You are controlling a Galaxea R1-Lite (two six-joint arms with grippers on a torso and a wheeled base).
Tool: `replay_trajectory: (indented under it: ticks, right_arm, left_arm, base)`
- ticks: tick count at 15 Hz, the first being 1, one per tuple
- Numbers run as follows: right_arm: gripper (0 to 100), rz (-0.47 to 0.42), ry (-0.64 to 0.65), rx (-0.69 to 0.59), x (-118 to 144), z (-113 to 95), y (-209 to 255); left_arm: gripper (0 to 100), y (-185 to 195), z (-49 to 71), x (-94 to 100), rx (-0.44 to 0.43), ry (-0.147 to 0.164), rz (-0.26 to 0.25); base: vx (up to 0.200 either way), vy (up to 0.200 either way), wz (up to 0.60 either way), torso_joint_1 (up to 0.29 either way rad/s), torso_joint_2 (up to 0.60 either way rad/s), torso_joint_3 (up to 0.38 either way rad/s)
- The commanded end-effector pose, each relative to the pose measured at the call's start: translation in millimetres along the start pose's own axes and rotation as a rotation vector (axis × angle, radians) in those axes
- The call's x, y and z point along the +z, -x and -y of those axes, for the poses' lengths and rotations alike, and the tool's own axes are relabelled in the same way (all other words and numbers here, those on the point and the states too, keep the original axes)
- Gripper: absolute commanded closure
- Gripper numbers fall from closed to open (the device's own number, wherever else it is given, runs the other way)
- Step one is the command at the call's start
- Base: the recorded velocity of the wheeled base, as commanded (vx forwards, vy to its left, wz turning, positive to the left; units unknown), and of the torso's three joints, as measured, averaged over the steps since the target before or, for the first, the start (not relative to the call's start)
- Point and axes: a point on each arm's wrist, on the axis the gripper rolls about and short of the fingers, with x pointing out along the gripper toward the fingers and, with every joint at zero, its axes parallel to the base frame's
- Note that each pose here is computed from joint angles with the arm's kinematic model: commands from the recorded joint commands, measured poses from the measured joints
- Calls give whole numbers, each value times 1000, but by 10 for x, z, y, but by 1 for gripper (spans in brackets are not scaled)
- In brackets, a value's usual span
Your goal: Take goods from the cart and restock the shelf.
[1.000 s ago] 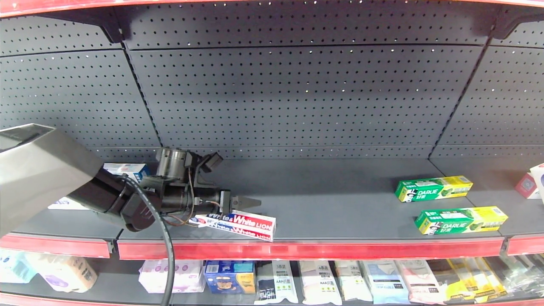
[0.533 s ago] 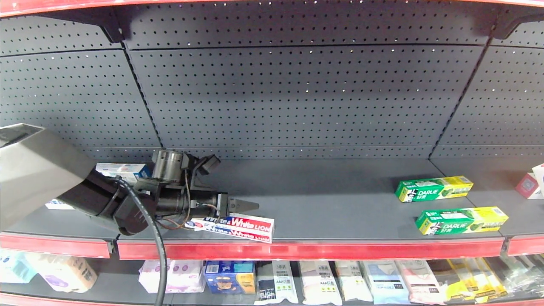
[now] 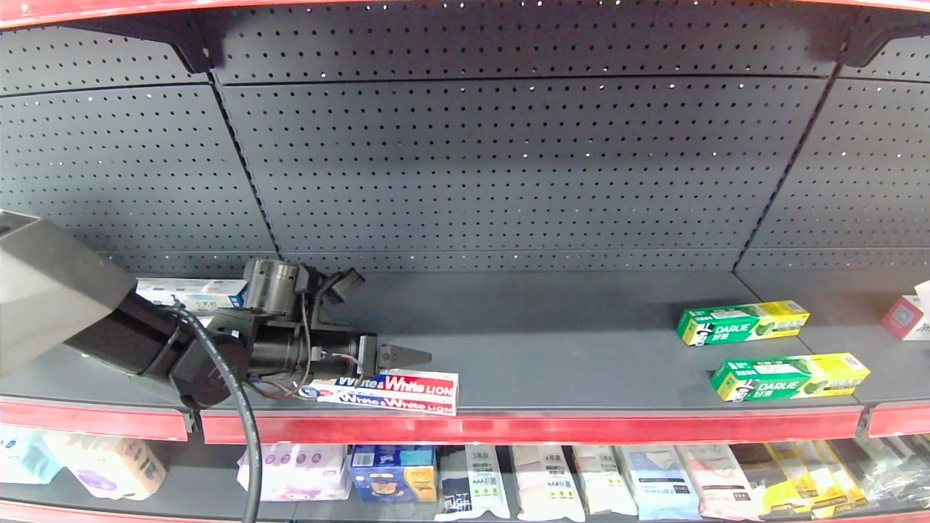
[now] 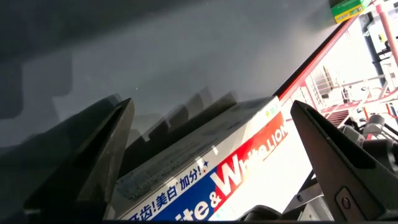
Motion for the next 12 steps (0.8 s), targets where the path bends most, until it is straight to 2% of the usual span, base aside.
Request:
replay_trajectory:
  ticks: [1,7,12]
  right_arm:
    - [100,3,0,-2,-1,0,9]
    - [100,2,0,-1,-1,0,6]
    - [100,0,1,-1,5,2,-2]
  left_arm:
    - [0,35,41,13,-6,-11,10]
    - [0,58,78,-54,-10,-4,-7]
    - [0,20,136,-71,-26,-13,-19]
  base:
    - [0,0,0,0,0,0]
    - [0,0,0,0,0,0]
    - [0,0,0,0,0,0]
